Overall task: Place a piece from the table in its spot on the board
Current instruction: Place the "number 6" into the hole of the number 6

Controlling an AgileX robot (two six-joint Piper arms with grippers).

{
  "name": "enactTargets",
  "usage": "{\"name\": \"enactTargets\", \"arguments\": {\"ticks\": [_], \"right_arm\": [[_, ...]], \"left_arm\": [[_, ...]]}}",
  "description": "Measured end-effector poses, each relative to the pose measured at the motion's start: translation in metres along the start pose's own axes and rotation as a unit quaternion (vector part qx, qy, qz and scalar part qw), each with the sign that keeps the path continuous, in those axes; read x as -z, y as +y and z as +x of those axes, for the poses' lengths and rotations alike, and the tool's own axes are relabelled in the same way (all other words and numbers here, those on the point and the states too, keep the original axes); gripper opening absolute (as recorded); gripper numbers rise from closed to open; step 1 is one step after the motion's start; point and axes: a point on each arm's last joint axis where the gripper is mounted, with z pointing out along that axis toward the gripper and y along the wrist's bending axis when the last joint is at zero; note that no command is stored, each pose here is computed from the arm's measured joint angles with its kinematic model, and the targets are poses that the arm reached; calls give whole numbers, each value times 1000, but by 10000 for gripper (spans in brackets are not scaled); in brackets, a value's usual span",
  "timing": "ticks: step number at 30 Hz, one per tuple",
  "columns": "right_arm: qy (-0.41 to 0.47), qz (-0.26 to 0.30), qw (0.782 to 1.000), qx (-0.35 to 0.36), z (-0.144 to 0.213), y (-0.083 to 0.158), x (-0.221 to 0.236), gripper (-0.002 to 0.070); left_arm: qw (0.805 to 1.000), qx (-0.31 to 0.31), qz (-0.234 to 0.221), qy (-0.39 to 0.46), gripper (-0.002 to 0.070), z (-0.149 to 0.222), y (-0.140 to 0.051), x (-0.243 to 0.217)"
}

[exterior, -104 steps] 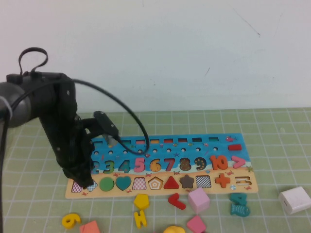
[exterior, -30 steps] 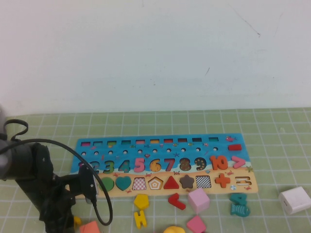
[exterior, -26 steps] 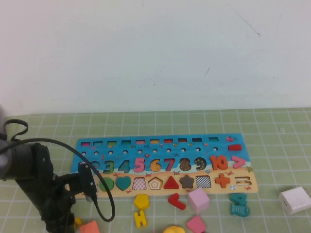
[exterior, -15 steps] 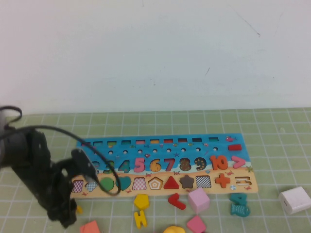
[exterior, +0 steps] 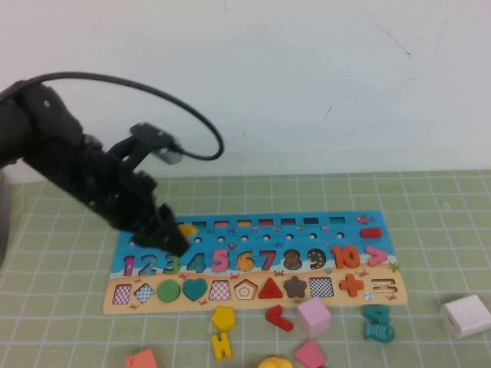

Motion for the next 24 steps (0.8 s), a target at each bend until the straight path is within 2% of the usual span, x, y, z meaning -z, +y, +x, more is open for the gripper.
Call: {"name": "enactTargets", "arguments": {"ticks": [6,9,11,17,21,24], "right_arm": [[0,0,1000,0,0,0,0,-1],[0,0,1000,0,0,0,0,-1],[0,0,1000,0,0,0,0,-1],[0,0,1000,0,0,0,0,-1],[0,0,1000,0,0,0,0,-1],[0,0,1000,0,0,0,0,-1]], "left_arm": [[995,-42,56,-70,260,-27,-30,-7],[994,-59,53,-79,260,-36,-40,-17],[995,-67,36,-69,260,-39,-44,-25],[995,-61,-72,-23,260,-47,-58,-50],[992,-4,-125,-10,260,-58,-66,-64],[987,70,-147,-5,260,-67,-60,-73]]}}
